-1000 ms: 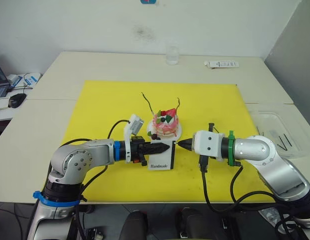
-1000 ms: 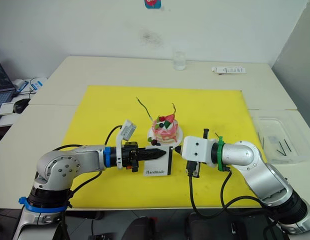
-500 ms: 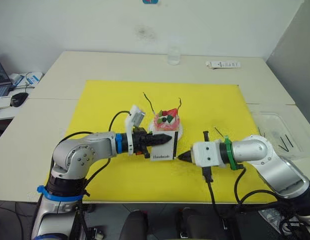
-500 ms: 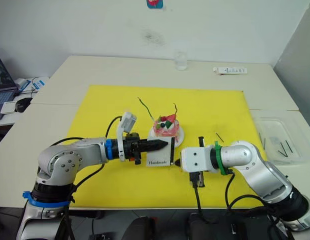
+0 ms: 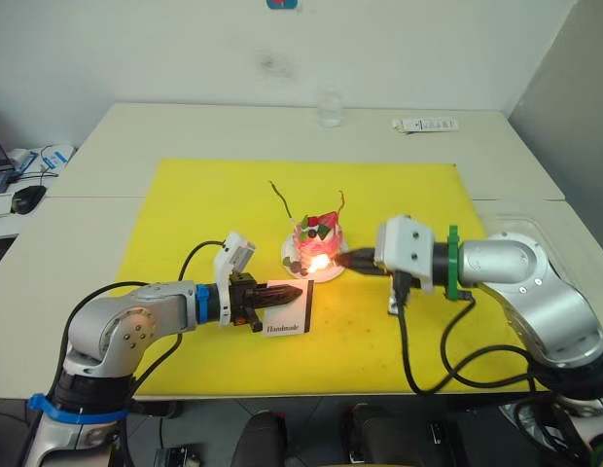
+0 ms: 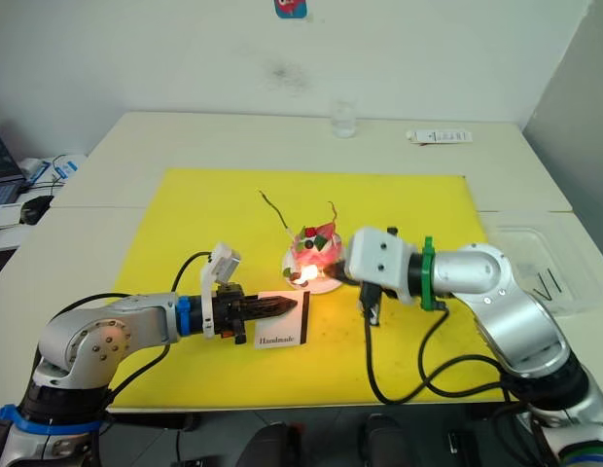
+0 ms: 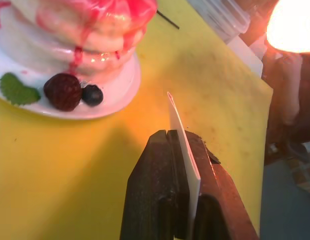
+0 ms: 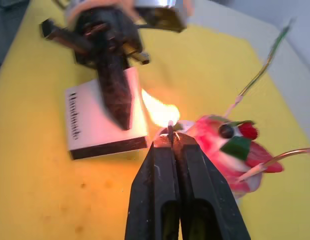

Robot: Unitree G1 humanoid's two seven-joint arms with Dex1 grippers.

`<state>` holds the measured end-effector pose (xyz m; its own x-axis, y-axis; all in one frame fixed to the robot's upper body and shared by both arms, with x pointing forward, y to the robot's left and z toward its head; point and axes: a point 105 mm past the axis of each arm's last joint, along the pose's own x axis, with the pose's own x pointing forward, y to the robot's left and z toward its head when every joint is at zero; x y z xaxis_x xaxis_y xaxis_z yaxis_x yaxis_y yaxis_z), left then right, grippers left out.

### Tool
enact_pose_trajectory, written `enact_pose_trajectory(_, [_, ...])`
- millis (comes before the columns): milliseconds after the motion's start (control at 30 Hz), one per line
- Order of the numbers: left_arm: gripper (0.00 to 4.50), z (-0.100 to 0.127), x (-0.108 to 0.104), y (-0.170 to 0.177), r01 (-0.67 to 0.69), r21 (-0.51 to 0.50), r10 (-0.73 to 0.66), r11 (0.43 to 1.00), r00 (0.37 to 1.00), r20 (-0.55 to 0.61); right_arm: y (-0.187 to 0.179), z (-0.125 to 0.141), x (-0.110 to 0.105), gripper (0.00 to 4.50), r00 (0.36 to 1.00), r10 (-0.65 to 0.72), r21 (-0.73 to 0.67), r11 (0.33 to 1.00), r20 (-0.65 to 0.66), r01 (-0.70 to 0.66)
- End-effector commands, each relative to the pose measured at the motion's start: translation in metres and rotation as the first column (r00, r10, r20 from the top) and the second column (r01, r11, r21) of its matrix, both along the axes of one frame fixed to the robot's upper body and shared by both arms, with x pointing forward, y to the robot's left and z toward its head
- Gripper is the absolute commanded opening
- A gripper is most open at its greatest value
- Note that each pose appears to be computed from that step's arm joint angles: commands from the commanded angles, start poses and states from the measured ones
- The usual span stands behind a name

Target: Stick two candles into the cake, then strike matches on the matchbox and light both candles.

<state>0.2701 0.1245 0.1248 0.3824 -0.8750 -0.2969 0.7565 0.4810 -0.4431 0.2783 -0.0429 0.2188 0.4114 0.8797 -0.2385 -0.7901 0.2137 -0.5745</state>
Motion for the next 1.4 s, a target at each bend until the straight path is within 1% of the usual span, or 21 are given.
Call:
enact_pose_trajectory(33, [0.0, 0.001, -0.005, 0.004, -0.002, -0.004, 0.002, 1.0, 1.0, -0.007, 0.013, 0.015, 0.009, 0.01, 0.995, -0.053, 0.04, 0.998, 0.081, 0.05])
enact_pose_trajectory(167, [0.0, -0.004, -0.005, 0.008, -0.01, 0.013, 0.01, 1.0, 1.0, -0.015, 0.034, 0.02, 0.017, 0.01, 0.986, -0.081, 0.063, 0.995, 0.143, 0.073])
enact_pose_trajectory(300, [0.0, -0.002, -0.004, 0.007, -0.007, 0.008, 0.007, 1.0, 1.0, -0.012, 0.043, 0.025, 0.023, 0.01, 0.973, -0.107, 0.068, 0.993, 0.202, 0.095])
enact_pose_trajectory(433, [0.0, -0.002, -0.004, 0.006, -0.006, 0.004, 0.006, 1.0, 1.0, -0.011, 0.046, 0.03, 0.028, 0.01, 0.965, -0.124, 0.081, 0.991, 0.23, 0.108])
enact_pose_trajectory(533, [0.0, 0.0, -0.003, 0.004, -0.003, -0.013, 0.003, 1.0, 1.0, -0.013, 0.048, 0.032, 0.029, 0.01, 0.963, -0.125, 0.086, 0.99, 0.238, 0.107])
enact_pose_trajectory(633, [0.0, 0.009, -0.004, 0.002, 0.009, -0.071, -0.01, 0.997, 1.0, -0.026, 0.05, 0.033, 0.029, 0.01, 0.962, -0.121, 0.088, 0.991, 0.244, 0.103])
enact_pose_trajectory(767, [0.0, 0.021, -0.002, 0.01, -0.014, -0.13, 0.007, 0.991, 0.998, -0.055, 0.054, 0.035, 0.03, 0.01, 0.962, -0.117, 0.09, 0.991, 0.248, 0.097])
enact_pose_trajectory(933, [0.0, 0.024, -0.002, 0.018, -0.03, -0.133, 0.018, 0.991, 0.996, -0.083, 0.06, 0.035, 0.034, 0.01, 0.962, -0.118, 0.082, 0.992, 0.248, 0.101])
enact_pose_trajectory(1167, [0.0, 0.024, -0.005, 0.016, -0.028, -0.153, 0.011, 0.988, 0.994, -0.113, 0.065, 0.036, 0.038, 0.01, 0.955, -0.118, 0.07, 0.992, 0.272, 0.103])
enact_pose_trajectory(1400, [0.0, 0.025, -0.007, 0.015, -0.027, -0.155, 0.009, 0.988, 0.993, -0.116, 0.065, 0.039, 0.042, 0.01, 0.95, -0.13, 0.07, 0.991, 0.284, 0.115])
